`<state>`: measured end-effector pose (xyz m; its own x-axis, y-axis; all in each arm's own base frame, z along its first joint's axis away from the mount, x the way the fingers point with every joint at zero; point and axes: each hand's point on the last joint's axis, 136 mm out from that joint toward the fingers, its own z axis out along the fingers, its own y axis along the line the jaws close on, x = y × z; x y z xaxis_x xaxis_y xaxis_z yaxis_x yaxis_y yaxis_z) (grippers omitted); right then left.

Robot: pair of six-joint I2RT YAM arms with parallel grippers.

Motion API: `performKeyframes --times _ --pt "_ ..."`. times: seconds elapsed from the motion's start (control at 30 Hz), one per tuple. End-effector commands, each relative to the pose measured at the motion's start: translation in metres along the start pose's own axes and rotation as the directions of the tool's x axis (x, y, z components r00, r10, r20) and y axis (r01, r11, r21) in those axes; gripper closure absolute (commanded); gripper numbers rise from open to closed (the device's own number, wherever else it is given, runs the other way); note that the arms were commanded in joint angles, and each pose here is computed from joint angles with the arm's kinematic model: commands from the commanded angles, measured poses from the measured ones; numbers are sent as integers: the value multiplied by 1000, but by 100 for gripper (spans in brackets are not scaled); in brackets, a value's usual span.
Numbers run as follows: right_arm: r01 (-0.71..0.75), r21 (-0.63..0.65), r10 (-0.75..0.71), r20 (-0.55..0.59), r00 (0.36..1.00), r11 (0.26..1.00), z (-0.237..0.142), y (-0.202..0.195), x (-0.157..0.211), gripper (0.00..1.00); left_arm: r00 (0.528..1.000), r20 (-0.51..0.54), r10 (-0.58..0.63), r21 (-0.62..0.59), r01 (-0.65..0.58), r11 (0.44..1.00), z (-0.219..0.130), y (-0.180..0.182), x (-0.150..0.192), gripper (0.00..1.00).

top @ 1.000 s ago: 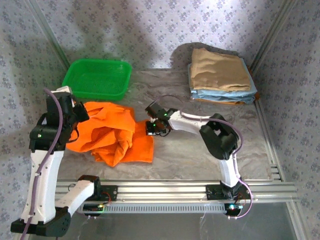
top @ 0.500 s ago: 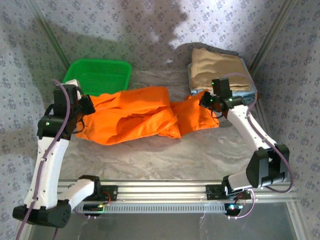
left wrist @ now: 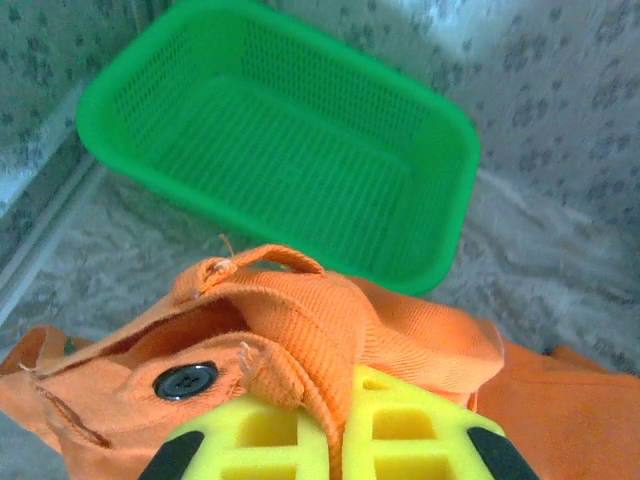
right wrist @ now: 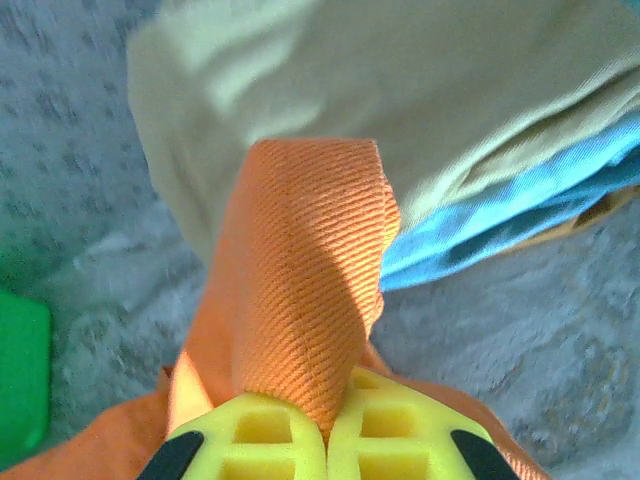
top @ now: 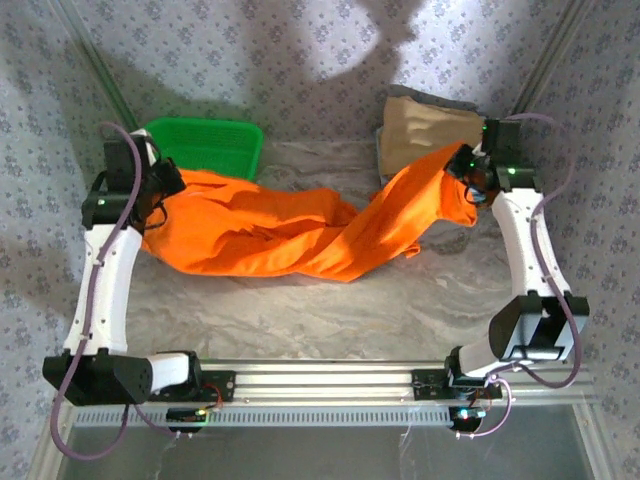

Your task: Fold and stack the trousers

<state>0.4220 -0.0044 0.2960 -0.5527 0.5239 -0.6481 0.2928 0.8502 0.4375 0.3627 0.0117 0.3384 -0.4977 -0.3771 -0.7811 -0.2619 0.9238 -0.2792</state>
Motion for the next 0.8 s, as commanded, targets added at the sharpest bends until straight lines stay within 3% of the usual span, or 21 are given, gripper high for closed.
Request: performKeyframes --times 0.0,0.1,0.23,0.3,0.37,0.43,0.47,0.6,0.7,0.77 --pt "-17 7 17 28 999 1000 -31 -11 7 100 982 185 -31 70 19 997 -39 -6 -41 100" --pt "-95 68 92 51 994 993 -46 -54 52 100 976 208 -64 49 55 997 -51 18 -11 100" --pt "-274 135 266 77 961 952 -41 -116 139 100 965 214 -152 12 153 988 -56 55 52 100" --pt "-298 160 292 62 955 941 -39 -134 170 86 962 205 -182 -20 190 982 -57 69 77 100" --pt "-283 181 287 7 958 942 -35 -142 192 55 961 192 -198 -61 213 975 -60 81 93 100" --pt "-246 197 262 -59 963 949 -33 -142 204 38 961 181 -209 -85 227 970 -61 88 103 100" --pt "-219 200 239 -83 967 955 -33 -140 208 35 958 178 -225 -106 246 963 -63 92 107 100" --pt "-136 211 154 -74 985 968 -45 -129 205 30 945 177 -276 -157 304 940 -72 105 119 100" --pt "-69 141 75 -36 997 988 -46 -91 186 25 937 184 -296 -184 329 926 -74 111 125 100" --pt "24 100 -17 -69 997 995 -30 -54 178 21 936 176 -304 -204 336 919 -73 115 128 100"
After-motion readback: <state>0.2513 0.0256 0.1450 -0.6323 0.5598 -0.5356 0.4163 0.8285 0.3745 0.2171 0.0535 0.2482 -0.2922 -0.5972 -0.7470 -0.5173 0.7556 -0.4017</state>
